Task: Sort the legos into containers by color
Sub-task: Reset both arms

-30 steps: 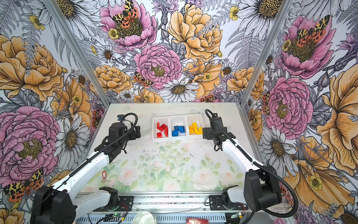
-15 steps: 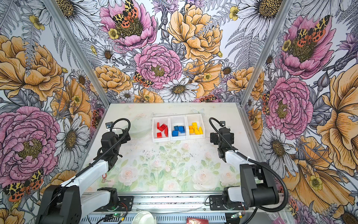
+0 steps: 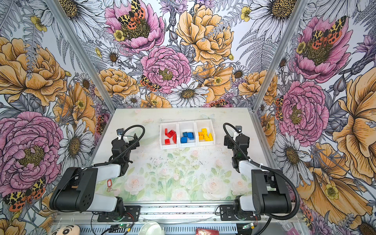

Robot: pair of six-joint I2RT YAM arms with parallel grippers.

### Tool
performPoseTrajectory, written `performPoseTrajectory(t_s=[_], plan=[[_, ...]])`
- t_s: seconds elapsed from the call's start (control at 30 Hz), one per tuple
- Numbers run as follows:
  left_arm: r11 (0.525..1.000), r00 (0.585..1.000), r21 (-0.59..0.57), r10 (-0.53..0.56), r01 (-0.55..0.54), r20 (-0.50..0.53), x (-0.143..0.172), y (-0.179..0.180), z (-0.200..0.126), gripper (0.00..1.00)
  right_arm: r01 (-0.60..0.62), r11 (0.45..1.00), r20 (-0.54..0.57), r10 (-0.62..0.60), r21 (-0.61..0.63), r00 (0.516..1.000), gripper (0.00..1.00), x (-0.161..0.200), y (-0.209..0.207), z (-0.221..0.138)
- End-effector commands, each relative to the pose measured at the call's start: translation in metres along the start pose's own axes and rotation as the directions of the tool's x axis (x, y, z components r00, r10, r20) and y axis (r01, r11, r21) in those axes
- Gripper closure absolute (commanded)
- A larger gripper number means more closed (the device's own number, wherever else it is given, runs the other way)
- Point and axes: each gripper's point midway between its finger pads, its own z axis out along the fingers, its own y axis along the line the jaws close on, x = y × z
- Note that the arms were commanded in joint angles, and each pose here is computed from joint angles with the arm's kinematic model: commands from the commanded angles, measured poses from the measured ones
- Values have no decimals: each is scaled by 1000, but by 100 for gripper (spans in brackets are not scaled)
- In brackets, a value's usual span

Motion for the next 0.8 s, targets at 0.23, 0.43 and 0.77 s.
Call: performPoseTrajectory(t_s=[0.23,0.43,0.77], plan=[[999,996,-30,-10,12,88,-9,5,1,3,-55,996,122,64,-77,990,1,-5,7,-3],[1000,996,-27,-10,13,90,-9,5,1,3,-56,995,133,67,-81,989,1,2,8,-2],[1000,996,-24,-10,12,87,-8,5,2,2,-28,997,149,39,-73,988,0,8,15,1]])
